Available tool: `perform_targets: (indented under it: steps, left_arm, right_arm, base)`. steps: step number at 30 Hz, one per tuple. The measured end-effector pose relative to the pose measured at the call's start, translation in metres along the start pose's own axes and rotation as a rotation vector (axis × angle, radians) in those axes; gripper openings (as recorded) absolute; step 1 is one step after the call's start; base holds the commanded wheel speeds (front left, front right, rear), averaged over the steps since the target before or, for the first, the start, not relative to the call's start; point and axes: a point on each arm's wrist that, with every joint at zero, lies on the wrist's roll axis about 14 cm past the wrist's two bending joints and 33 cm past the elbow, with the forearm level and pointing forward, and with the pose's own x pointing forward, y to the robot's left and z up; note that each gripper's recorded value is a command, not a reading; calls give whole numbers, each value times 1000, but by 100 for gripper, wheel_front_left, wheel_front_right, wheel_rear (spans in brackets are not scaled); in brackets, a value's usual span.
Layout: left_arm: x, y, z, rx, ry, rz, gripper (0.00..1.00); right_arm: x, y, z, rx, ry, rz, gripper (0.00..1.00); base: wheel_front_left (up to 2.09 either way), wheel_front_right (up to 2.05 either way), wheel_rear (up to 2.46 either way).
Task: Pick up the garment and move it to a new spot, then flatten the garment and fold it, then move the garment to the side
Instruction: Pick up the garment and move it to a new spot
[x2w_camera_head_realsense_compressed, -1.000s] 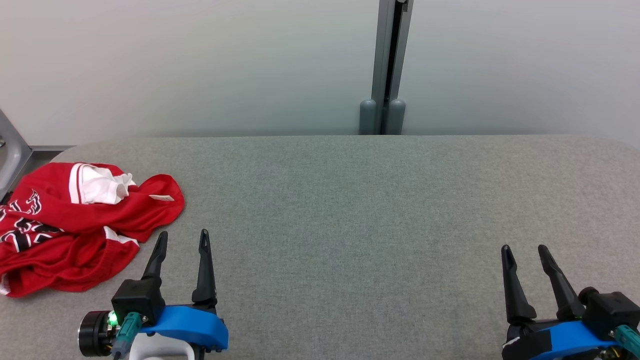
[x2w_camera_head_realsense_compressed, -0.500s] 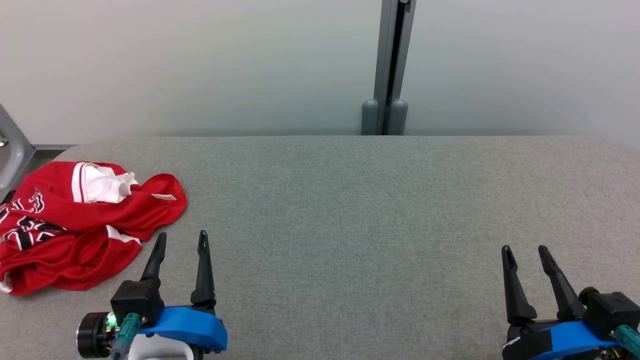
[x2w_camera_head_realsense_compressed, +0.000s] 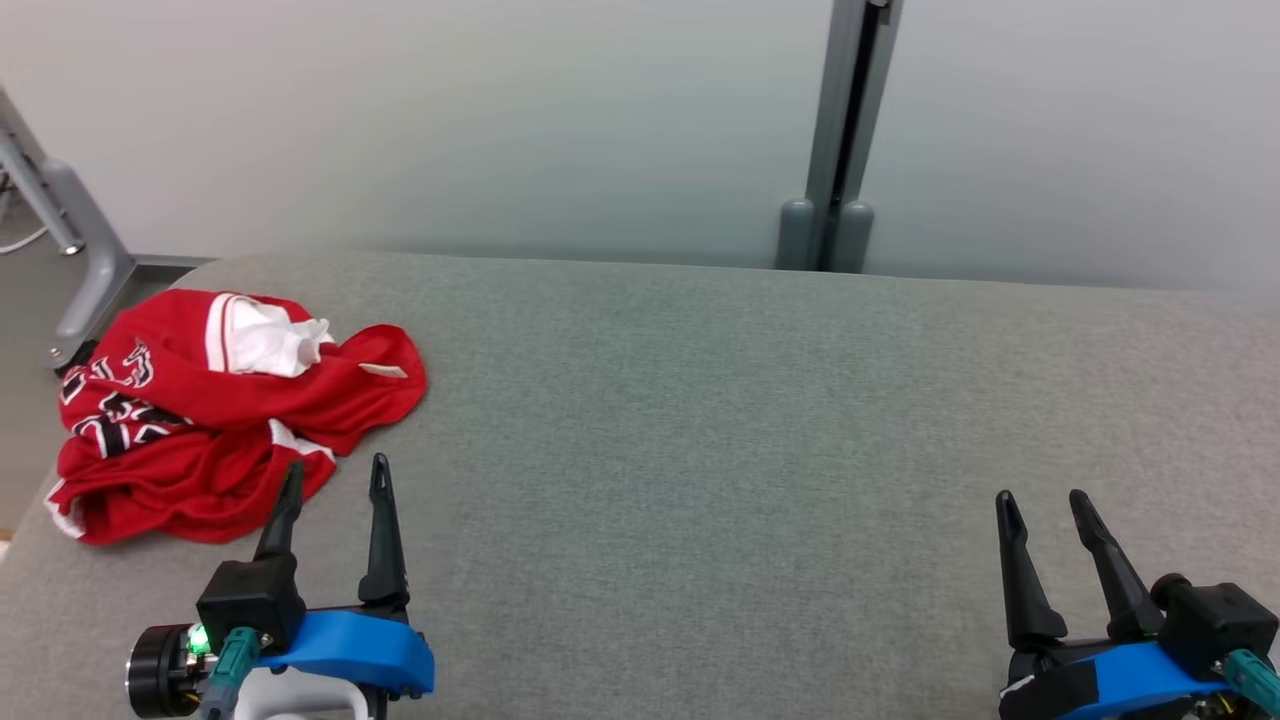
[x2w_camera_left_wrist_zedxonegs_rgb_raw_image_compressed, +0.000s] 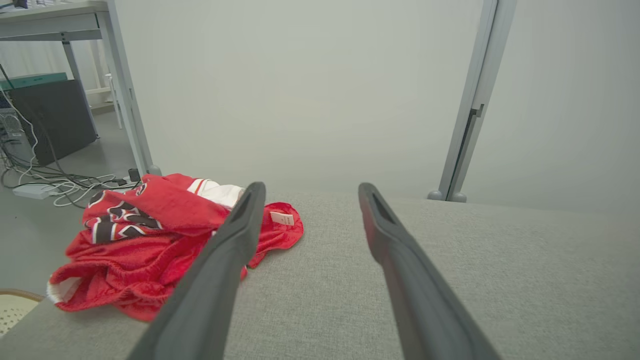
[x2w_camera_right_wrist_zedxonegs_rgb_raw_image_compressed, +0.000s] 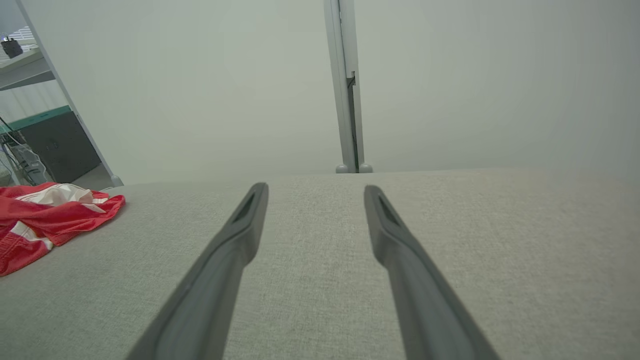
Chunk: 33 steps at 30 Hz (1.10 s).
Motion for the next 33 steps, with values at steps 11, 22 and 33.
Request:
perform_targets:
  steps: [11,22,33]
  left_arm:
    - [-18,45,7,12,-20,140,100]
    - [-56,93,12,21,-27,302,100]
    - [-83,121,12,29,-17,406,100]
  right_arm:
    - [21,36,-10,2,27,112,100]
    - [41,87,-20,10,52,258,100]
    - [50,119,-33,21,83,347,100]
  base:
    - [0,0,0]
    - [0,0,0]
    - [0,0,0]
